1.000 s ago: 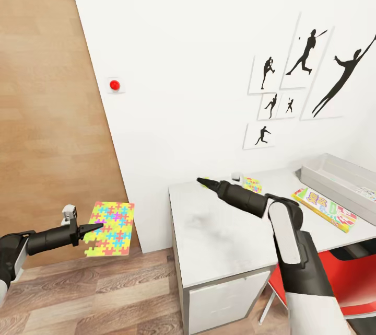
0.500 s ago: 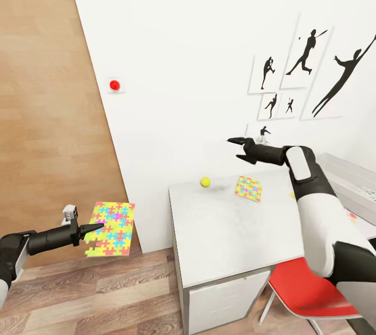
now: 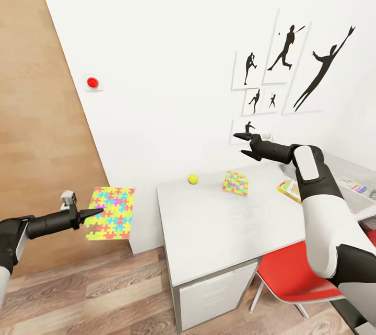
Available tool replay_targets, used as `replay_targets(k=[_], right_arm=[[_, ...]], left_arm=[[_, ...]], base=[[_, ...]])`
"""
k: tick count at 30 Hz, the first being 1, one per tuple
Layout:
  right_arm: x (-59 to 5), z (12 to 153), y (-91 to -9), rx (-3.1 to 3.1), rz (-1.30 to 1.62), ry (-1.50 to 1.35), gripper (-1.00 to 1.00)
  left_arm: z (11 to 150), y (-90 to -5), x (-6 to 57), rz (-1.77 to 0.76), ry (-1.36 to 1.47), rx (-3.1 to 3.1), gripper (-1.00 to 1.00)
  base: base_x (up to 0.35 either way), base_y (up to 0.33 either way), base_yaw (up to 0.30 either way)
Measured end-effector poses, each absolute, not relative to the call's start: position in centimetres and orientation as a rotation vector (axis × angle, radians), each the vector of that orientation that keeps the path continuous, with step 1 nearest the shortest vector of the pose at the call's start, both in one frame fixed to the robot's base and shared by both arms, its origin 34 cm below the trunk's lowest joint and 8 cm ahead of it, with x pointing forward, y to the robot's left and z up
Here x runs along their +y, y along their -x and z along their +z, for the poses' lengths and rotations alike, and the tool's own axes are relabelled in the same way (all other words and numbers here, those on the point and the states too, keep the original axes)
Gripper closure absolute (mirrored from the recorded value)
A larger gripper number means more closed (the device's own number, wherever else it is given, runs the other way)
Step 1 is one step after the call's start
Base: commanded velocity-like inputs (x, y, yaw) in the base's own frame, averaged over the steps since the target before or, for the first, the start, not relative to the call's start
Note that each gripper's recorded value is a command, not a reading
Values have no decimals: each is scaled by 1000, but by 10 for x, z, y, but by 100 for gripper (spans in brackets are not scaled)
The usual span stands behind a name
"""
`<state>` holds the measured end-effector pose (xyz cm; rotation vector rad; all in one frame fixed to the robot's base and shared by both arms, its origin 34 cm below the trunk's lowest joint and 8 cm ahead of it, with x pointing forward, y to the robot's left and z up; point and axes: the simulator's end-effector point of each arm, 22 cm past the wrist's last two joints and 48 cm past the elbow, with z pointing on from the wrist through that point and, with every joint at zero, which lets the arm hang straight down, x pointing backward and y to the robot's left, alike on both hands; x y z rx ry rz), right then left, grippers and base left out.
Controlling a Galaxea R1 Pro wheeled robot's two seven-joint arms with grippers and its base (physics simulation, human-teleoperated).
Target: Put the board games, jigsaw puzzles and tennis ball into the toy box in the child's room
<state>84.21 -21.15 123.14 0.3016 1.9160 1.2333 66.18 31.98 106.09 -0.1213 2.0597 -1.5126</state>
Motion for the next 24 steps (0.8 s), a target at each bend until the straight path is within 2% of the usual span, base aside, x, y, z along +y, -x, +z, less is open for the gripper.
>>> replay_targets(k=[8,18,24], right_arm=[[-222,1283,-835,1784,1216,-190,-100],[-282,1306,-811,1674,1210,-185,-100],[-290,1303,-808,1671,1220,-200,-100]], left_arm=[[1103,-689,287,-1551,37,1977,100],[1132,-699,220,-1678,-46,1858,100],[1146,-698,182,-1734,-98,1805,100]], base=[[0,0,-161],[29,-26,-22],[1,-110,-219]])
